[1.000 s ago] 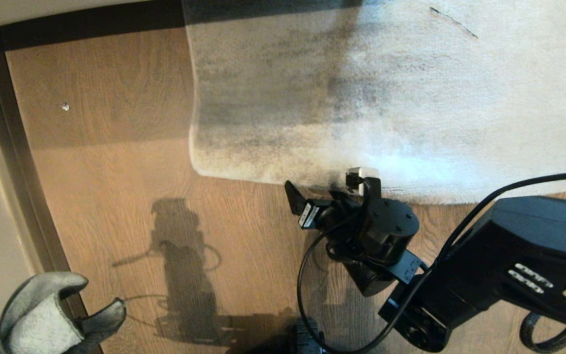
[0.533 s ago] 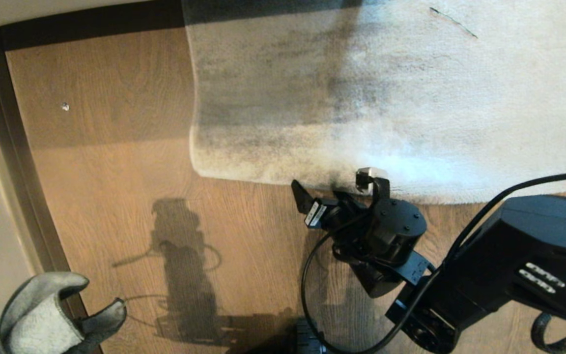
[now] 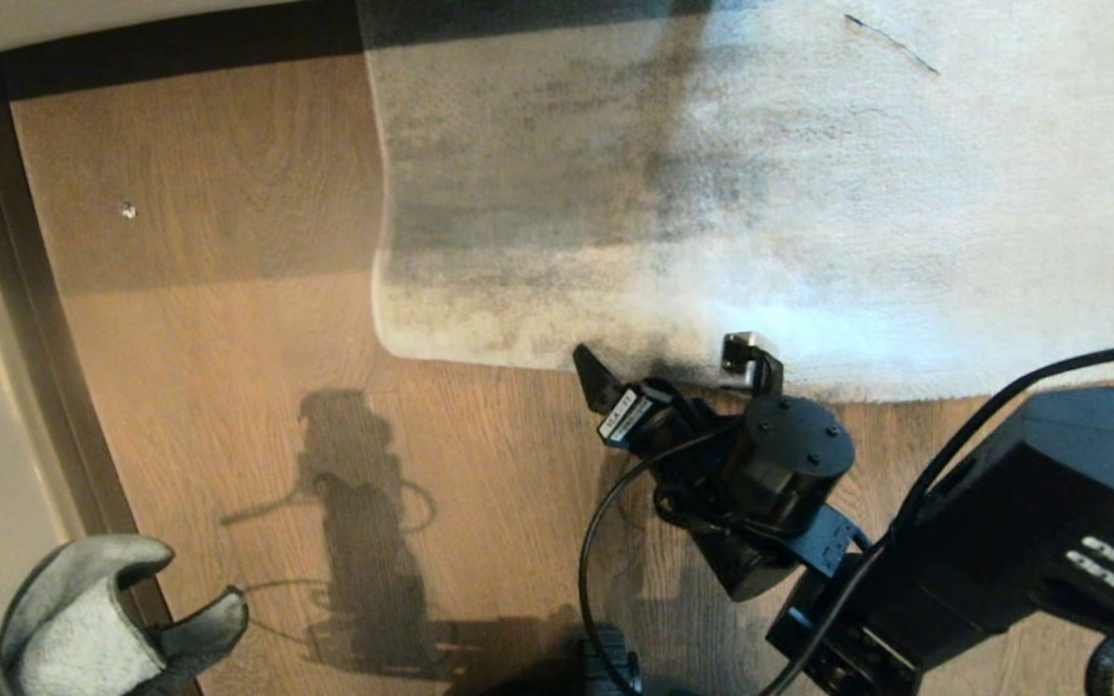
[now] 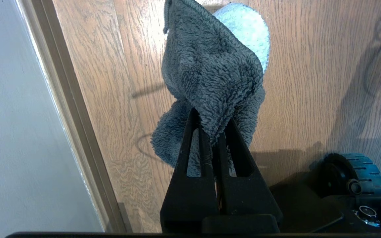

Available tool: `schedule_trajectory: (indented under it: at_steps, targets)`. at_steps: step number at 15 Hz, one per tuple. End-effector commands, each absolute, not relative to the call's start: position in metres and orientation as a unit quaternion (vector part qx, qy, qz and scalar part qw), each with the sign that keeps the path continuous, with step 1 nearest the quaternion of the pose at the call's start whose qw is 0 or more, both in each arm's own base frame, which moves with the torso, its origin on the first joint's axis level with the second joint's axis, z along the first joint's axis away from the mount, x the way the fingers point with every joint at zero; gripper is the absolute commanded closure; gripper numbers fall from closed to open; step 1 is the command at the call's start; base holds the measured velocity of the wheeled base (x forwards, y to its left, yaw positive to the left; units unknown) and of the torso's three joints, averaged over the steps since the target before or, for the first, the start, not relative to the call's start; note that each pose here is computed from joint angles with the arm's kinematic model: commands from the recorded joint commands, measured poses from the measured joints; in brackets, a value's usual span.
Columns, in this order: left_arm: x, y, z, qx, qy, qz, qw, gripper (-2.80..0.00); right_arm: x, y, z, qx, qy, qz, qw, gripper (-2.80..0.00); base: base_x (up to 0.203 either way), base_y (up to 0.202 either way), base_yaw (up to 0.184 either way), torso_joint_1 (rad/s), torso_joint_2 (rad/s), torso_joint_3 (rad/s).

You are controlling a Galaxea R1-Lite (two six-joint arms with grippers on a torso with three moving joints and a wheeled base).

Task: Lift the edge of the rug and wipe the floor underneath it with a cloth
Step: Lift up the carpet

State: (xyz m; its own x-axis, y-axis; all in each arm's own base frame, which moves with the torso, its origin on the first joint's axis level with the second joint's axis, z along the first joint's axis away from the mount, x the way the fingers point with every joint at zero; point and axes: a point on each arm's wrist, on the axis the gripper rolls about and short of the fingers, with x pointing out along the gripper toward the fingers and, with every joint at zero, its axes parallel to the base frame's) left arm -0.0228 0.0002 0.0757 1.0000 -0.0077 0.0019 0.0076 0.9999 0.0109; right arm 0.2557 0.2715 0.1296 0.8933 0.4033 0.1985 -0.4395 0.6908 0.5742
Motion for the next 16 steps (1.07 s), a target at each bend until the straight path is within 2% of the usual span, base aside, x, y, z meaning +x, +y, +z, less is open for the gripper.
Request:
schedule_trajectory:
  at_steps: [1, 5, 8, 16]
  targets:
    - [-0.023, 0.000, 0.076, 0.005, -0.002, -0.004, 1.000, 0.00, 0.250, 0.277, 0.148, 0.351, -0.061, 0.250, 0.900, -2.80, 0.000, 0.000, 0.000, 0.000, 0.00, 0.000]
    - [-0.023, 0.000, 0.076, 0.005, -0.002, -0.004, 1.000, 0.00, 0.257, 0.285, 0.173, 0.373, -0.101, 0.271, 0.882, -2.80, 0.000, 0.000, 0.000, 0.000, 0.00, 0.000]
    - [-0.023, 0.000, 0.076, 0.005, -0.002, -0.004, 1.000, 0.00, 0.261, 0.285, 0.171, 0.323, -0.113, 0.287, 0.895, -2.80, 0.000, 0.000, 0.000, 0.000, 0.00, 0.000]
    - [-0.023, 0.000, 0.076, 0.005, -0.002, -0.004, 1.000, 0.00, 0.281, 0.268, 0.127, 0.208, -0.081, 0.249, 0.942, -2.80, 0.000, 0.000, 0.000, 0.000, 0.00, 0.000]
